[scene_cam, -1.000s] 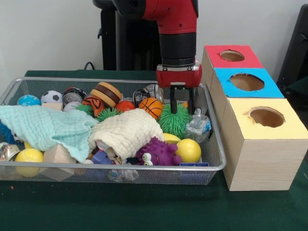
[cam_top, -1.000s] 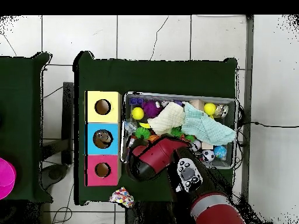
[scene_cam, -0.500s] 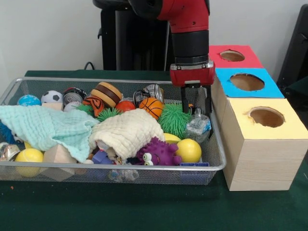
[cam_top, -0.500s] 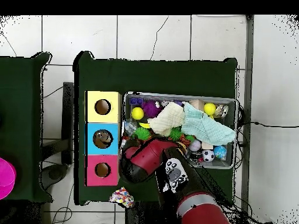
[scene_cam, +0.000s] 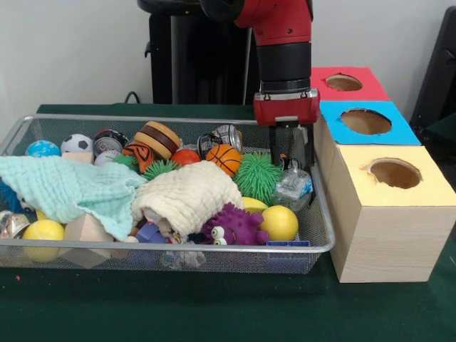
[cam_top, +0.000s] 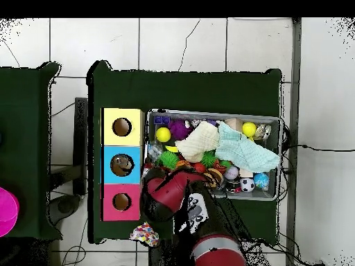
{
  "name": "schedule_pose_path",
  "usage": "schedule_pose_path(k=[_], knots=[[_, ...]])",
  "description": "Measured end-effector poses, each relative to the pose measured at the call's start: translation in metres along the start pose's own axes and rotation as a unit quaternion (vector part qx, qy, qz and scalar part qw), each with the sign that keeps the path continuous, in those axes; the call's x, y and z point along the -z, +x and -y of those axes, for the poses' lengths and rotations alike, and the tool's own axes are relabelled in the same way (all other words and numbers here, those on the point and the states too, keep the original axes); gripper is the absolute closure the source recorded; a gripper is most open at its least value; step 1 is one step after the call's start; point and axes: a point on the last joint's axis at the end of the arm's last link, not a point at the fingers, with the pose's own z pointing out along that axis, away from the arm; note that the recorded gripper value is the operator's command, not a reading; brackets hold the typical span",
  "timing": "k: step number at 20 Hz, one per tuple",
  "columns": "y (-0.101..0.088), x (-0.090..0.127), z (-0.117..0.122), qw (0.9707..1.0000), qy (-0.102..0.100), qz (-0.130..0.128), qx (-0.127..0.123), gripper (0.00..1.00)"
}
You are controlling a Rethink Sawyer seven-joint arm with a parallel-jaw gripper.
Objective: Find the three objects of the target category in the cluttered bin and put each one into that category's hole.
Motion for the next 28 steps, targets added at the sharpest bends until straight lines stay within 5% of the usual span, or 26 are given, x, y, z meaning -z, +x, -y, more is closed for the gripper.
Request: schedule_pose_path(k=[5,11,24,28], knots=[[0.007,-0.001,-0.009,0.9988,-0.006,0.037,-0.031,0.0],[0.009,-0.01,-0.003,0.9932,-0.012,0.084,-0.079,0.0],[0.006,-0.028,0.005,0.9843,-0.017,0.13,-0.119,0.0],[0.01,-0.045,0.013,0.9848,-0.013,0.124,-0.121,0.0]])
